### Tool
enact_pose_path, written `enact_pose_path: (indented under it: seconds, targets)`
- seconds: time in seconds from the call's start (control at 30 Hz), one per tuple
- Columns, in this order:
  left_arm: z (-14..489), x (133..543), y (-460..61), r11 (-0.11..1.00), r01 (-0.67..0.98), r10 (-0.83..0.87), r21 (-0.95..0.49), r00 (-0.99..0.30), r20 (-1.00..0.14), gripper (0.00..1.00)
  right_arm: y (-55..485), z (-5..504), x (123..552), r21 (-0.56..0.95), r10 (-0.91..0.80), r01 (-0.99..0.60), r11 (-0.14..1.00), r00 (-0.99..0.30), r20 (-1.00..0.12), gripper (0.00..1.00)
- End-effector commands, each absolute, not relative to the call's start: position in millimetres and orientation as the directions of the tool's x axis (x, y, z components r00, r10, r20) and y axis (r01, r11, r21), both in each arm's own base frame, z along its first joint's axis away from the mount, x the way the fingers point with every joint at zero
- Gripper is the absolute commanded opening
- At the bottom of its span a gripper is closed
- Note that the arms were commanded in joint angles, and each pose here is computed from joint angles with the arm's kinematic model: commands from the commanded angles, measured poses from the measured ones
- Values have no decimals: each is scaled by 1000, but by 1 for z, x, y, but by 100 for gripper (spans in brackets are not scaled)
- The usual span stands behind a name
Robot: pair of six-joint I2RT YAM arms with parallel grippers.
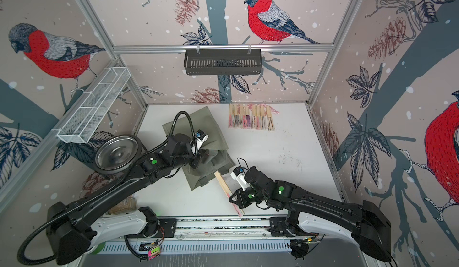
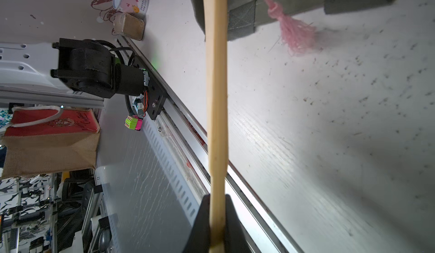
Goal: Take out the folding fans from the tote bags
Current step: Place the folding fan at the center of the board.
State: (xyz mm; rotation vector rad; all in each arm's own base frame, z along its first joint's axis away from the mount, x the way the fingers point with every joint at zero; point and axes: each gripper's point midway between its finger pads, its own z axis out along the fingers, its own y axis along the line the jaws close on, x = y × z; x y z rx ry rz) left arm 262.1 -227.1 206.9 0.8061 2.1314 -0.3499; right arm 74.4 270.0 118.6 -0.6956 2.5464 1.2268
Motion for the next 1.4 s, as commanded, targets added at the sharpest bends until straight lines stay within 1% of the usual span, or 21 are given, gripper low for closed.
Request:
enact_pose_path:
  seconds: [0.0, 0.17, 0.27, 0.5, 0.6, 0.77, 0.9, 1.1, 1.2, 1.27, 1.37]
  targets:
    - [215, 266, -228, 761, 648, 413, 33, -444, -795, 0, 260, 123, 77, 659, -284, -491, 570, -870, -402, 8]
    - [214, 265, -229, 757, 652, 415, 30, -446, -793, 0, 248, 128, 80, 639, -256, -483, 598, -871, -419, 7]
    - [214, 267, -229, 758, 651, 417, 31, -447, -791, 0, 243, 138, 89, 642, -199, -476, 601, -867, -457, 7]
    - [215, 266, -230, 755, 655, 415, 28, -445, -794, 0, 220, 184, 122, 645, -17, -443, 623, -832, -554, 7]
    - [217, 265, -230, 754, 657, 411, 25, -443, -797, 0, 207, 197, 140, 613, 36, -423, 667, -804, -594, 7]
    - [217, 265, -229, 755, 655, 412, 26, -443, -796, 0, 191, 220, 187, 570, 134, -379, 729, -737, -662, 7]
    - [217, 264, -229, 754, 656, 410, 24, -441, -798, 0, 180, 231, 228, 563, 179, -357, 745, -706, -685, 7]
    - [217, 265, -229, 755, 655, 412, 28, -441, -798, 0, 145, 239, 289, 541, 239, -304, 784, -656, -716, 7]
    - [218, 265, -228, 758, 651, 412, 32, -440, -798, 0, 127, 238, 315, 511, 246, -264, 818, -644, -724, 6]
    - [219, 265, -228, 756, 654, 410, 29, -439, -800, 0, 111, 233, 333, 486, 264, -208, 849, -631, -730, 6]
    - [218, 265, -228, 757, 652, 409, 30, -438, -801, 0, 93, 229, 356, 486, 284, -174, 857, -628, -725, 6]
